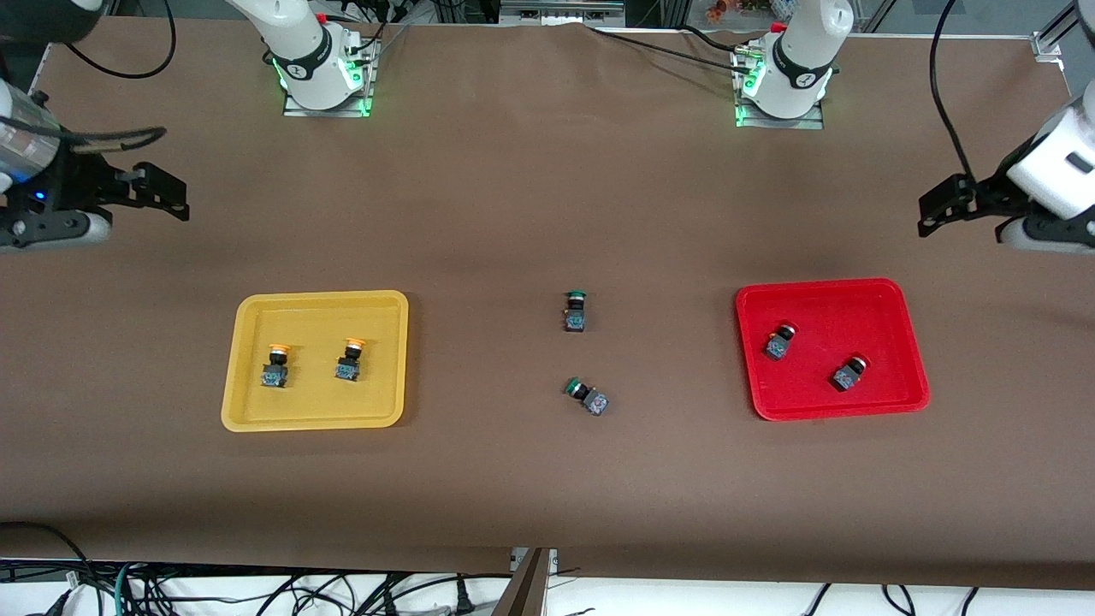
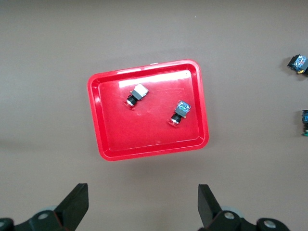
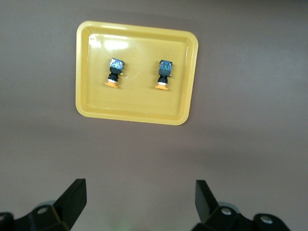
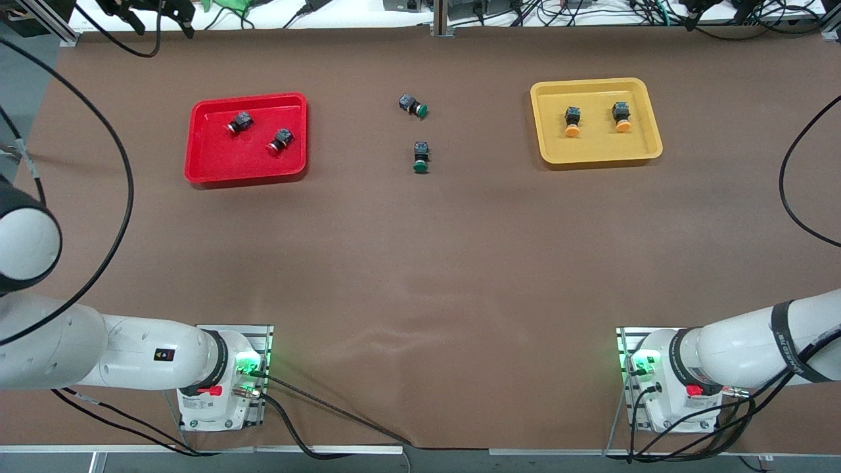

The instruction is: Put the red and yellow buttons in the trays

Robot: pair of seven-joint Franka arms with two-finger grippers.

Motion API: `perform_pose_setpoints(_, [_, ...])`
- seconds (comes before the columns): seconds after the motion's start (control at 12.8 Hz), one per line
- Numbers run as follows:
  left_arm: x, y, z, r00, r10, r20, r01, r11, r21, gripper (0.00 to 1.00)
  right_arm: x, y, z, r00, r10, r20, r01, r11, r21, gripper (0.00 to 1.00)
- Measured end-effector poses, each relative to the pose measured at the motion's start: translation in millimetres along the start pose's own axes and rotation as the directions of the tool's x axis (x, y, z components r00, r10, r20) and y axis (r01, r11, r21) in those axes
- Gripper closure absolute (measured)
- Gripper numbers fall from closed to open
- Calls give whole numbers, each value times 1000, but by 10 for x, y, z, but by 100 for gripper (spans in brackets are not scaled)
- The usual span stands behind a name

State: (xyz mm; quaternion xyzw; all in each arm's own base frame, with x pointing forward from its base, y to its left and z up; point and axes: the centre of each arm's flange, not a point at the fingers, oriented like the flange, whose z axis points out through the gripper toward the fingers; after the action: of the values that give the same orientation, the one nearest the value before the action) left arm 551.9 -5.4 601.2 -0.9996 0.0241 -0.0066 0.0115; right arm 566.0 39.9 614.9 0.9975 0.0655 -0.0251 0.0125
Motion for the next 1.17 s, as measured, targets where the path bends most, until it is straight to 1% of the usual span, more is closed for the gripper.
perform_pose_setpoints(0.08, [-34,-20,-4,1000,-6,-2,6,1000,-1,0,-59,26,-78,1000,4,-9,-4,1000,0,0])
perform_pose_setpoints(0.23, [-9,-24,42,1000,-5,-3,5,1000,0,0,-139,51,-122,1000,9,5,-9,1000,2,0])
perform_pose_setpoints(0.55, [-1,7,100,999,49,21,-50,999,10,0,-99,28,-52,1000,4,19,-4,1000,2,0])
perform_pose_setpoints(0.86, [-12,-160,71,999,29,19,-29,1000,11,0,-54,41,-4,1000,6,26,-6,1000,2,0])
perform_pose_setpoints(1.17, [-14,-181,61,999,27,18,-28,1000,11,0,-12,37,-6,1000,5,23,-5,1000,1,0])
